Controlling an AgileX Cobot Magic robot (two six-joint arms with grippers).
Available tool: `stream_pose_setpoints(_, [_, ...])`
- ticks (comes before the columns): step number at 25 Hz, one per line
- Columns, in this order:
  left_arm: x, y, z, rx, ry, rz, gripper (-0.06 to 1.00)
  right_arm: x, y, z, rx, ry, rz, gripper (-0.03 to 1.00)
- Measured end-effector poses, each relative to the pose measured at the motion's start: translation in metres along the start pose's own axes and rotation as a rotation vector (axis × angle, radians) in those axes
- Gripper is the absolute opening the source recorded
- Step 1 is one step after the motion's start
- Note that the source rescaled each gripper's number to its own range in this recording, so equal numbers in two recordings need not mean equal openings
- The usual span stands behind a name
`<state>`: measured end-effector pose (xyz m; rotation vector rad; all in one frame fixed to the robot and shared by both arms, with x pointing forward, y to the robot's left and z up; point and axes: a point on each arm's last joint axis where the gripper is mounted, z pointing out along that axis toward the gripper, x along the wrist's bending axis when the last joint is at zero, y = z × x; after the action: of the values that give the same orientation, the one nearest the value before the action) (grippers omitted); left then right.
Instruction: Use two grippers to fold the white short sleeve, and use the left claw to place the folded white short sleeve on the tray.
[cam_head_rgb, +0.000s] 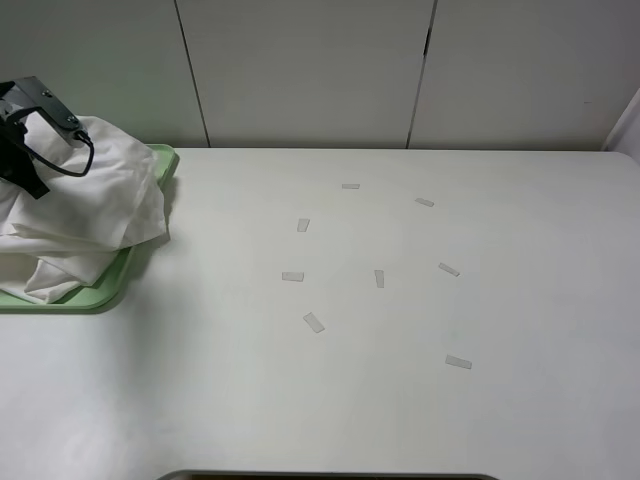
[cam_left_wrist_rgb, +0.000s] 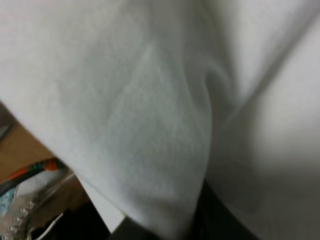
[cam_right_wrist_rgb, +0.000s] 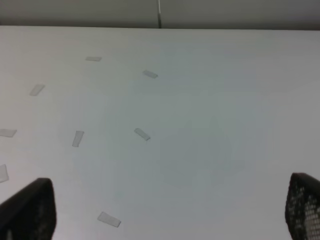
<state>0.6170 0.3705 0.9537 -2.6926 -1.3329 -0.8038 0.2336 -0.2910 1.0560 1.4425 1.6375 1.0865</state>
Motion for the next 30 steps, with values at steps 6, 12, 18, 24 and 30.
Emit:
stream_pose_setpoints(6, [0.011, -0.015, 0.003, 0.028, 0.006, -0.042, 0.07, 0.0, 0.0, 0.0, 0.0, 0.0, 0.0, 1.0])
stream_pose_setpoints(12, [0.014, -0.014, 0.003, 0.003, 0.028, -0.04, 0.32, 0.0, 0.0, 0.0, 0.0, 0.0, 0.0, 1.0])
stream_pose_setpoints(18, [0.017, -0.009, 0.003, -0.051, 0.058, -0.039, 0.88, 0.0, 0.0, 0.0, 0.0, 0.0, 0.0, 1.0])
stream_pose_setpoints(24, [0.025, -0.007, -0.019, -0.093, 0.104, -0.047, 1.0, 0.0, 0.0, 0.0, 0.0, 0.0, 0.0, 1.0])
stream_pose_setpoints(30, [0.025, 0.001, -0.05, -0.147, 0.127, -0.074, 1.0, 0.0, 0.0, 0.0, 0.0, 0.0, 0.0, 1.0])
